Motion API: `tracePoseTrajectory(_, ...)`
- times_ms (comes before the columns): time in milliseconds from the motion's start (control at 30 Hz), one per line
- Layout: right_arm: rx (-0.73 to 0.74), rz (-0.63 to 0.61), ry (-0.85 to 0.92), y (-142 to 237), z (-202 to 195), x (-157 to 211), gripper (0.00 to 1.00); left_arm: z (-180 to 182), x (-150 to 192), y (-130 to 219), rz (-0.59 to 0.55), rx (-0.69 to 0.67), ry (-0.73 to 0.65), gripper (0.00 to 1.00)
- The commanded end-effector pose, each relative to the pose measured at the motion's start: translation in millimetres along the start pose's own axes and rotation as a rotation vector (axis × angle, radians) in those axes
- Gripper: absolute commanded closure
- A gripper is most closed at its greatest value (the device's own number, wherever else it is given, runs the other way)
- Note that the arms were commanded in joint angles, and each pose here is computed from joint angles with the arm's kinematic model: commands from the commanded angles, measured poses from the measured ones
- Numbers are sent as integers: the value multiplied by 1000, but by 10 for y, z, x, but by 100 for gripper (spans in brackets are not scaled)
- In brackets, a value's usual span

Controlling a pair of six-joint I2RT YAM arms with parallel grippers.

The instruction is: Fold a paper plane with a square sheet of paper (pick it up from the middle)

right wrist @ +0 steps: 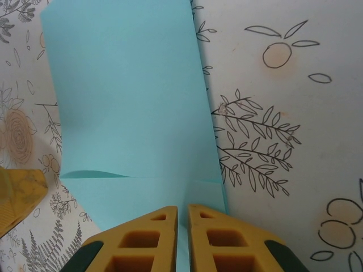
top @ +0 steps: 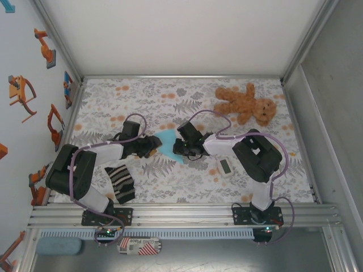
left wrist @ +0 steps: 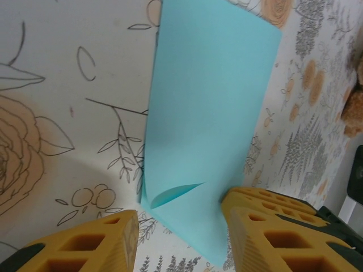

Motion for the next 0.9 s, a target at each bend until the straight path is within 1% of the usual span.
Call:
tracePoseTrajectory(0, 55, 15, -30, -80, -143, 27, 87, 5, -3, -18, 4, -27, 21, 54)
tracePoseTrajectory(567, 47, 13, -41, -88, -169, 20, 87, -78, -11, -148, 36, -17, 25, 57)
tracePoseTrajectory(700, 47, 14, -42, -91, -178, 21, 87, -153, -9, -142, 38, 25, 15, 57)
tracePoseTrajectory(867, 47, 14, -42, -91, -182, 23, 87, -281, 8, -130, 52, 104, -4, 61)
Point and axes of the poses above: each hand's point on the last joint's axis, 136 mm out from that joint toward the fingers, its own y axis back along the fingers, its own z axis along the line the jaws close on, x = y × z, the point moved 2 cm from there along y, back along the fingers
